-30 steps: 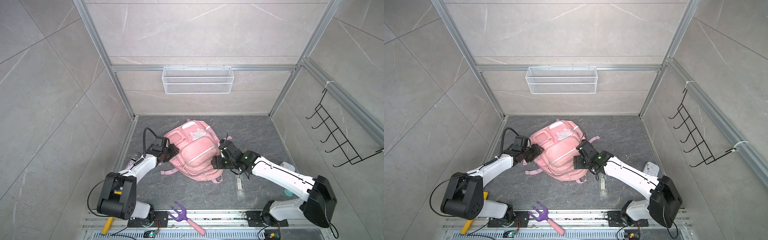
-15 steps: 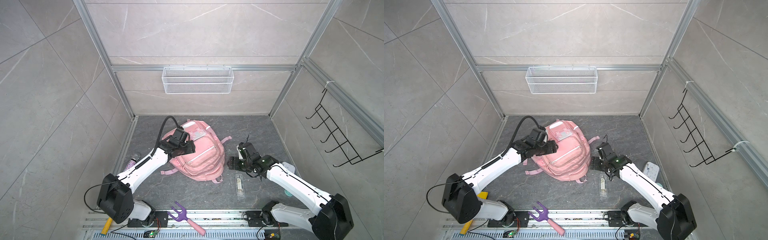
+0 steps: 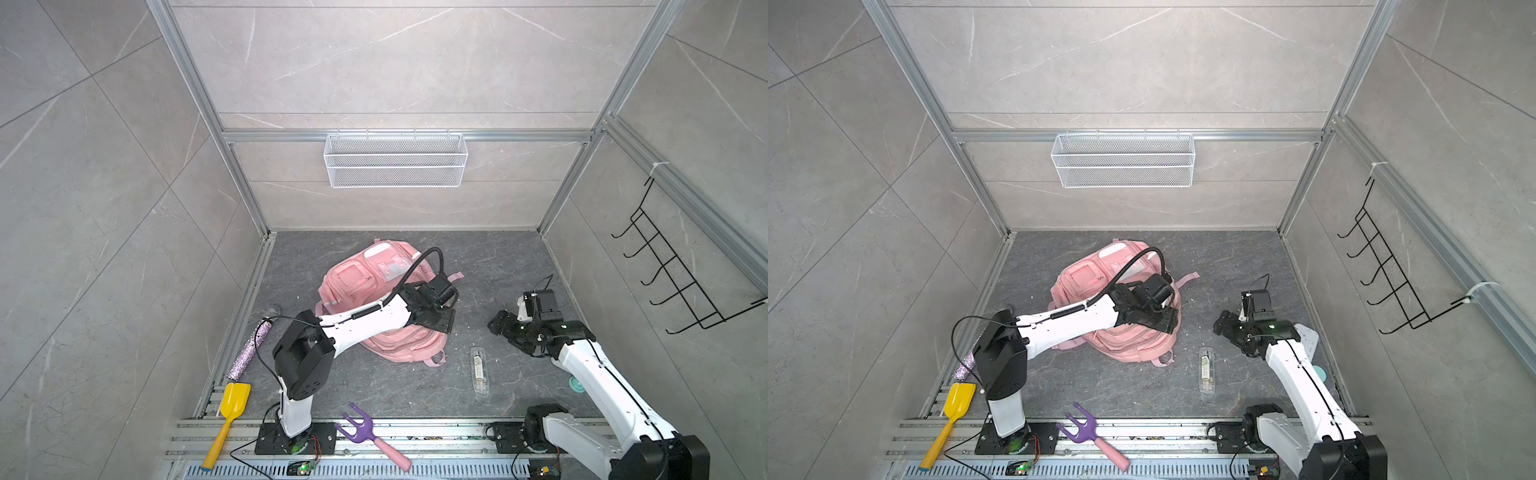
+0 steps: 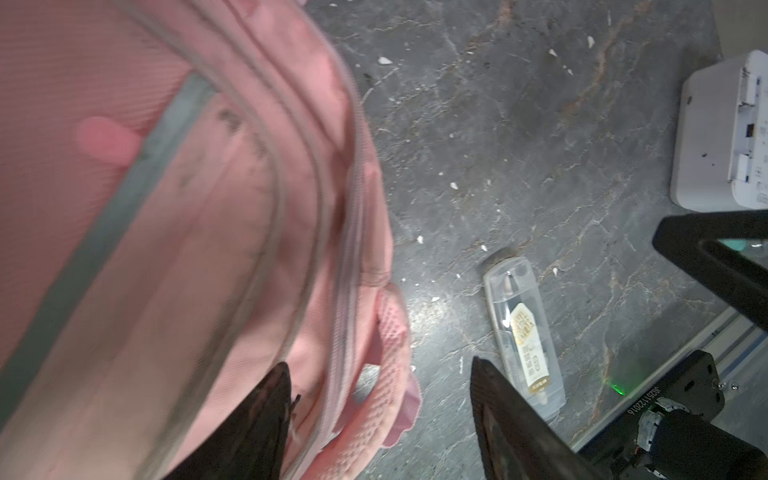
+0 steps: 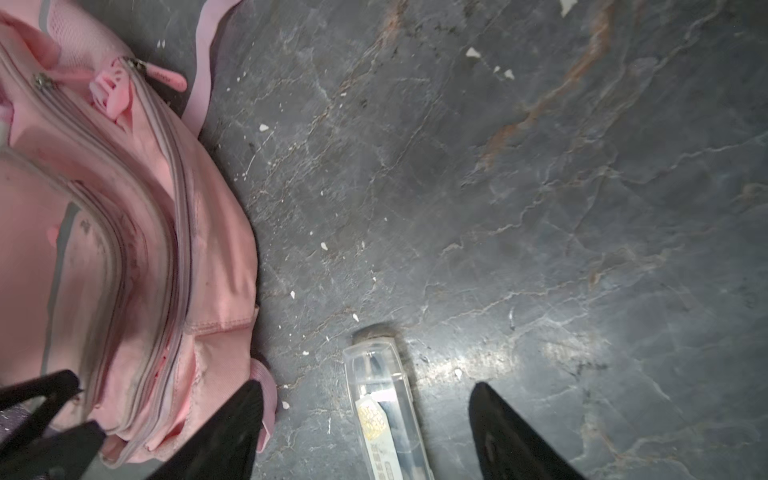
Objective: Pack books, pencil case, and school supplies into a backpack
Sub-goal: Rotate the loose stationery at the center of the table.
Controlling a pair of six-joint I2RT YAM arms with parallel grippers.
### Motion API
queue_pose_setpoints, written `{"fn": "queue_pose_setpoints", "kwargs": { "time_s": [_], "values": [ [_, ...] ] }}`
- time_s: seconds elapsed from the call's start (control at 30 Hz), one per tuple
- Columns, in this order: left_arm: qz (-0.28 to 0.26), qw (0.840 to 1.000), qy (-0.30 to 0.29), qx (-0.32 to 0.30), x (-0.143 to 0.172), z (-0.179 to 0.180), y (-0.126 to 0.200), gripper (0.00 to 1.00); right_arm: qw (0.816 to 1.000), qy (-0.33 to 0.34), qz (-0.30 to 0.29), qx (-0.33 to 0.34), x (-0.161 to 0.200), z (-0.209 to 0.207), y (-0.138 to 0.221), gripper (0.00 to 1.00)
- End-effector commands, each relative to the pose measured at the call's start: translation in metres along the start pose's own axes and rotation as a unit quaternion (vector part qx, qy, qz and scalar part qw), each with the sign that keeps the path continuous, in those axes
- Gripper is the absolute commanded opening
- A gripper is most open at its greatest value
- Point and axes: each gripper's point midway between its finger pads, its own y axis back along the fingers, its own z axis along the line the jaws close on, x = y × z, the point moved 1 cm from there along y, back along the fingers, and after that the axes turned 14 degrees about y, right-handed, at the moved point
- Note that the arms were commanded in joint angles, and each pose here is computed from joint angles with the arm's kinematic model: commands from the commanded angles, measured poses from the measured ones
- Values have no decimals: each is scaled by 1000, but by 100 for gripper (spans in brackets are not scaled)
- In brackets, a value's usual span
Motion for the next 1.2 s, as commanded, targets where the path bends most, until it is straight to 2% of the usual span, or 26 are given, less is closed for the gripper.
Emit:
{"fn": "queue_pose_setpoints", "kwargs": {
  "time_s": [0.0,0.23,0.53,0.73,1.0,1.03,1.17],
  "values": [
    [30,999,-39,3,15,-20,-6,70,999,-36,10,-31,-1,-7,-6,80],
    [95,991,-90,17,57,-54,-29,70,996,-80,5,-47,-16,-25,-16,79],
    [189,970,-147,38,113,-81,-55,72,994,-93,2,-50,-19,-30,-19,78],
    [203,968,-148,22,121,-75,-65,75,993,-112,-10,-44,-25,-40,-15,79],
    [211,965,-153,38,124,-87,-73,78,991,-121,-14,-63,-29,-39,-16,79],
    [215,964,-153,39,125,-87,-75,99,991,-122,-14,-62,-29,-39,-16,79],
    [217,963,-158,37,126,-91,-77,99,990,-121,-14,-66,-29,-38,-16,79]
  ]
}}
